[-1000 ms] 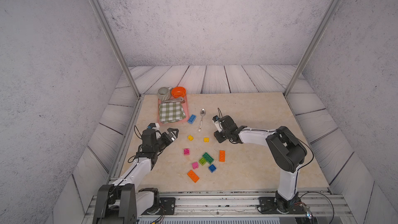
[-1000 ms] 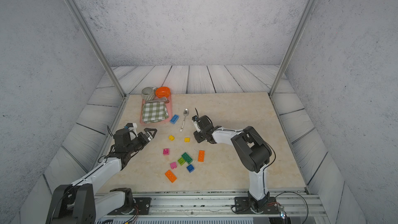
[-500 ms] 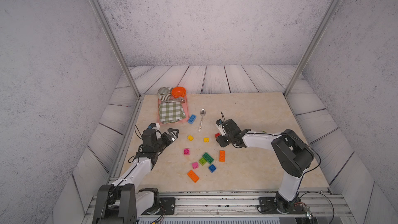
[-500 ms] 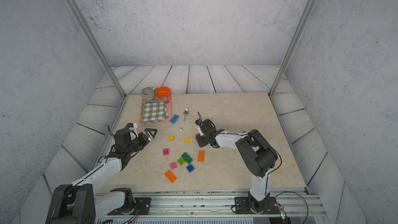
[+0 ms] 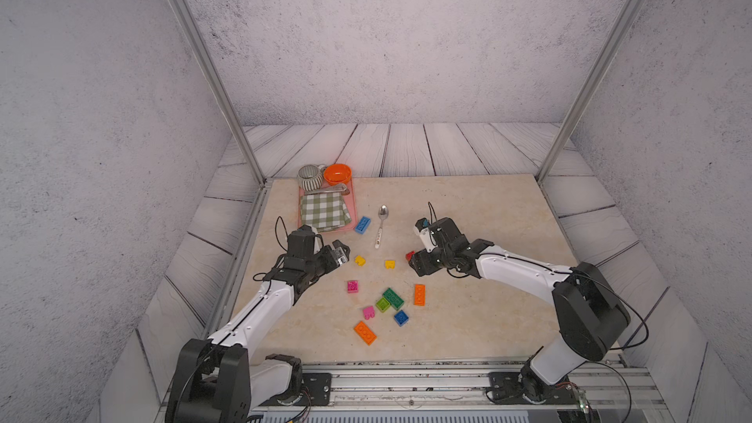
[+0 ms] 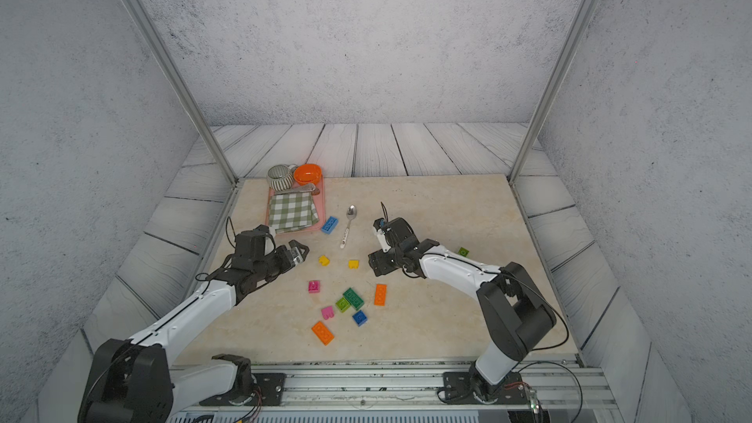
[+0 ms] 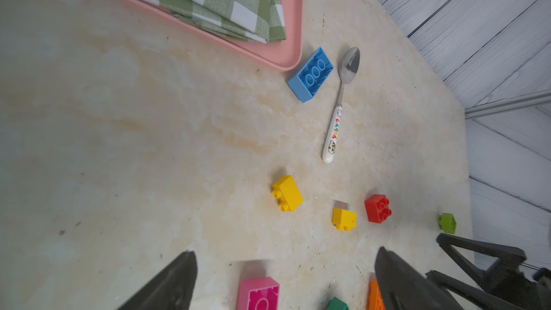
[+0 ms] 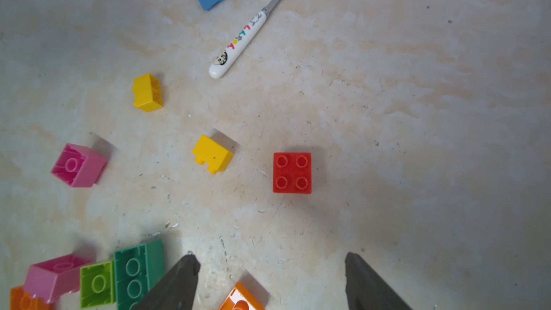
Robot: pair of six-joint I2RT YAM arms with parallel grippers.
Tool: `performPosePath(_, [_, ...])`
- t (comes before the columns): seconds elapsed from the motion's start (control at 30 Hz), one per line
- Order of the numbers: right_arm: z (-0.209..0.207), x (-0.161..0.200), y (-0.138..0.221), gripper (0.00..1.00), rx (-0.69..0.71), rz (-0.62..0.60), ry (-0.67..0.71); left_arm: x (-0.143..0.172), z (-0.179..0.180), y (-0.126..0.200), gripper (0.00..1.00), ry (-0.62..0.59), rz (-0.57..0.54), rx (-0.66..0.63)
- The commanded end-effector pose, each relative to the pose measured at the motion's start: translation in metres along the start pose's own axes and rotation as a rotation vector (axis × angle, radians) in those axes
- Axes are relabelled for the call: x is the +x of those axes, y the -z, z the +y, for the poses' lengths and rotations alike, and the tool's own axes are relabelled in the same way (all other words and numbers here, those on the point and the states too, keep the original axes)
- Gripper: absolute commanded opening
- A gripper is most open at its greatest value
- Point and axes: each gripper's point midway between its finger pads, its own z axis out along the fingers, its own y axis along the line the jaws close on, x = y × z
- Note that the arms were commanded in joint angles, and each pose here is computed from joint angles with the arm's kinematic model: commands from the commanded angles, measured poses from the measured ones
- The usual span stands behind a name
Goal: Assemble the letter p with lego
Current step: Place the lego brick at the center of the board.
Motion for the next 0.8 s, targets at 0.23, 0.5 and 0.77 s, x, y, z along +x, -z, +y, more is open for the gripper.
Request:
performPosePath(0.23, [0.005,-0.006,0.046,0.99,-0.104,-0.053,-0.139,0.061,0.022,0.007,0.91,-0.181,0.161,-0.272])
performPosePath(0.5, [-0.008,-0.006,0.058,0.99,-0.060,-0.098,-0.175,0.073,0.013,-0.017,0.78,-0.264,0.253,-0.340])
performPosePath(0.77, [-0.014,-0.004,0.064,0.99,-0.078,-0.125,-0.216,0.084,0.016,-0.041,0.62,-0.295,0.314,-0.397])
